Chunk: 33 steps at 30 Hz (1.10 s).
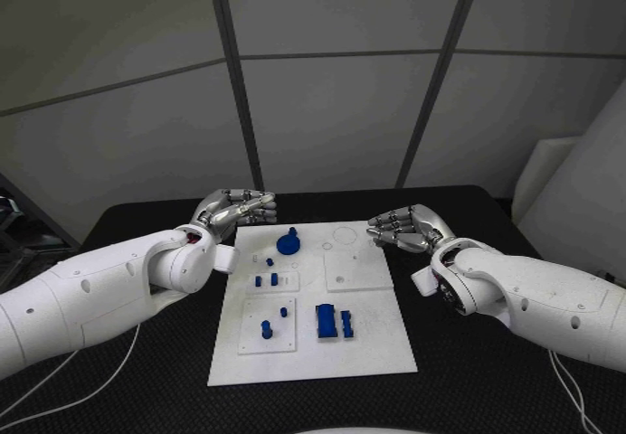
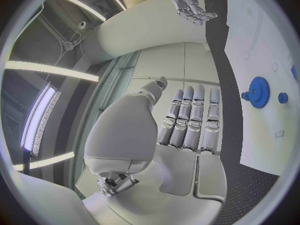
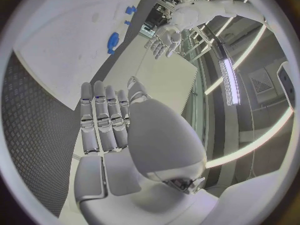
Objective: Assemble the parts on the task board
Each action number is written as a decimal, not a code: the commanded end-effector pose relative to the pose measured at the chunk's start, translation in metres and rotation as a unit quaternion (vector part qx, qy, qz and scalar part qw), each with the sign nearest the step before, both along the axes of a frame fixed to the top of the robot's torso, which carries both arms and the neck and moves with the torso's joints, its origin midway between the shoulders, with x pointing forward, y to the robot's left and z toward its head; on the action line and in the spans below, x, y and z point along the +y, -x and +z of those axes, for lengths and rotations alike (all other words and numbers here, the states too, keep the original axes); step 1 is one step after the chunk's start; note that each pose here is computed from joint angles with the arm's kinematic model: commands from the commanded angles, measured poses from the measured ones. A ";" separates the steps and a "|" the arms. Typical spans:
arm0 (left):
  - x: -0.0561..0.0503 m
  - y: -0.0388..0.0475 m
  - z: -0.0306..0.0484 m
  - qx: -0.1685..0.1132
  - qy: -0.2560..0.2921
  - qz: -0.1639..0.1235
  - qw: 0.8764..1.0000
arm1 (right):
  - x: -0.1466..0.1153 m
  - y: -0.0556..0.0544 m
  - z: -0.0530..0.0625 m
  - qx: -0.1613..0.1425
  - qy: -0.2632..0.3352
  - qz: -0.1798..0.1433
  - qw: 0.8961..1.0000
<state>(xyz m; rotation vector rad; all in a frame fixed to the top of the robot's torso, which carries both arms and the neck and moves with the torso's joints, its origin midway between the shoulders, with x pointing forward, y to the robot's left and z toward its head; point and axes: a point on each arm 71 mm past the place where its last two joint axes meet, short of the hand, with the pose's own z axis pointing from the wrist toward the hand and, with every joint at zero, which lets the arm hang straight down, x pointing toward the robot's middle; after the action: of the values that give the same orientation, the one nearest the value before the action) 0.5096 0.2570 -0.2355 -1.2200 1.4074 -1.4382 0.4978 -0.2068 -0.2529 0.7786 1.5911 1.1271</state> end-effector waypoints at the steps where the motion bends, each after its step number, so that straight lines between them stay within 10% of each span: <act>1: 0.009 -0.0043 -0.0029 -0.015 0.027 0.085 0.996 | 0.001 -0.013 0.001 -0.003 -0.097 -0.001 0.995; 9: 0.006 -0.0074 -0.0218 -0.011 0.033 0.138 0.990 | 0.005 -0.035 -0.009 -0.003 -0.116 -0.017 0.993; 10: 0.000 -0.0058 -0.0235 0.005 0.024 0.090 0.996 | 0.004 -0.033 -0.012 0.002 -0.072 -0.029 0.997; 15: -0.006 -0.0027 -0.0213 0.003 0.018 0.092 0.996 | 0.005 -0.029 -0.009 -0.002 -0.083 -0.036 0.996; 33: -0.062 0.0445 0.0092 -0.038 -0.045 0.117 0.991 | 0.014 0.029 0.026 -0.008 -0.183 -0.134 0.974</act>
<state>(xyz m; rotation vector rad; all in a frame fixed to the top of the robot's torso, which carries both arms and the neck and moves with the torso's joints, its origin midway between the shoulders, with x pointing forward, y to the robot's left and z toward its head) 0.4655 0.1916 -0.2324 -1.2753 1.2843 -1.3141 0.4693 -0.1859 -0.2295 1.1114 1.3329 1.3044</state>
